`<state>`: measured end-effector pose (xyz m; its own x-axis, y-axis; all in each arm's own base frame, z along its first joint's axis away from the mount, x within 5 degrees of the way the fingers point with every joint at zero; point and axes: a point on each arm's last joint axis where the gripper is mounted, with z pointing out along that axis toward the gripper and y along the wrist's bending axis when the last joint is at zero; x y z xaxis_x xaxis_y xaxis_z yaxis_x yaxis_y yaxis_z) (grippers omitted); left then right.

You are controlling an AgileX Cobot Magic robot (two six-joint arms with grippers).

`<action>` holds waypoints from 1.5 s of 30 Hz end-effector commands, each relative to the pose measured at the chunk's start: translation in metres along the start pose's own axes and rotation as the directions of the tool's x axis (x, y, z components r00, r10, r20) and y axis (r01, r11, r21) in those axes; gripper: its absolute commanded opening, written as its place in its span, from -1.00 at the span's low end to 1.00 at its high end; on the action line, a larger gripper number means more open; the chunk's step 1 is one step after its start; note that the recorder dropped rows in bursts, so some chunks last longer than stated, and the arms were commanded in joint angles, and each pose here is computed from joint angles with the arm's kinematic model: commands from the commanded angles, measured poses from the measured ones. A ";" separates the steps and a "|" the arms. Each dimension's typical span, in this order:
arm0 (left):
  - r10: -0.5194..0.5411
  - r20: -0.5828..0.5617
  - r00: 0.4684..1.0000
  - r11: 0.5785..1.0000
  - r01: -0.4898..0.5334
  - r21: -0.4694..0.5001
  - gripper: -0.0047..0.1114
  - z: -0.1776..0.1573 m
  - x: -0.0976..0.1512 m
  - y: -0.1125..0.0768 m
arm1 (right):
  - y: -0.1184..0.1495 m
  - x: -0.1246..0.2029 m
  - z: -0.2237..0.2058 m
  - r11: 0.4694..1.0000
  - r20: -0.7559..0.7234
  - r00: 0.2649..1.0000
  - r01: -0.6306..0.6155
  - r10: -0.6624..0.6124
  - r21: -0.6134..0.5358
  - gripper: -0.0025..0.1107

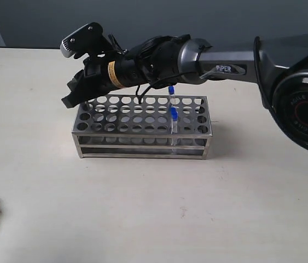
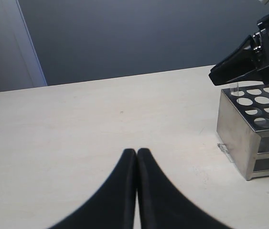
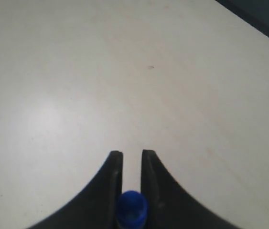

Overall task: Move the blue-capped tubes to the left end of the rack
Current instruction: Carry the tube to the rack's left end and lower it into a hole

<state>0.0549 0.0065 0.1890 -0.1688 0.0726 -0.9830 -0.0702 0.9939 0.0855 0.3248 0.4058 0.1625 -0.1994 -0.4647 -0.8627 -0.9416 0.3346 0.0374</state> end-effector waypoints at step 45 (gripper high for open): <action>-0.005 0.010 1.000 1.000 0.005 0.006 -0.90 0.000 -0.002 0.000 | 0.010 0.014 0.012 0.989 -0.039 0.991 -0.131 0.129 -0.072 -0.96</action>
<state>0.0549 0.0065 0.1890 -0.1688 0.0726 -0.9830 -0.0702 0.9939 0.0855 0.3258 0.4067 0.1515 -0.3141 -0.4344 -0.8442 -0.9130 0.3820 0.1431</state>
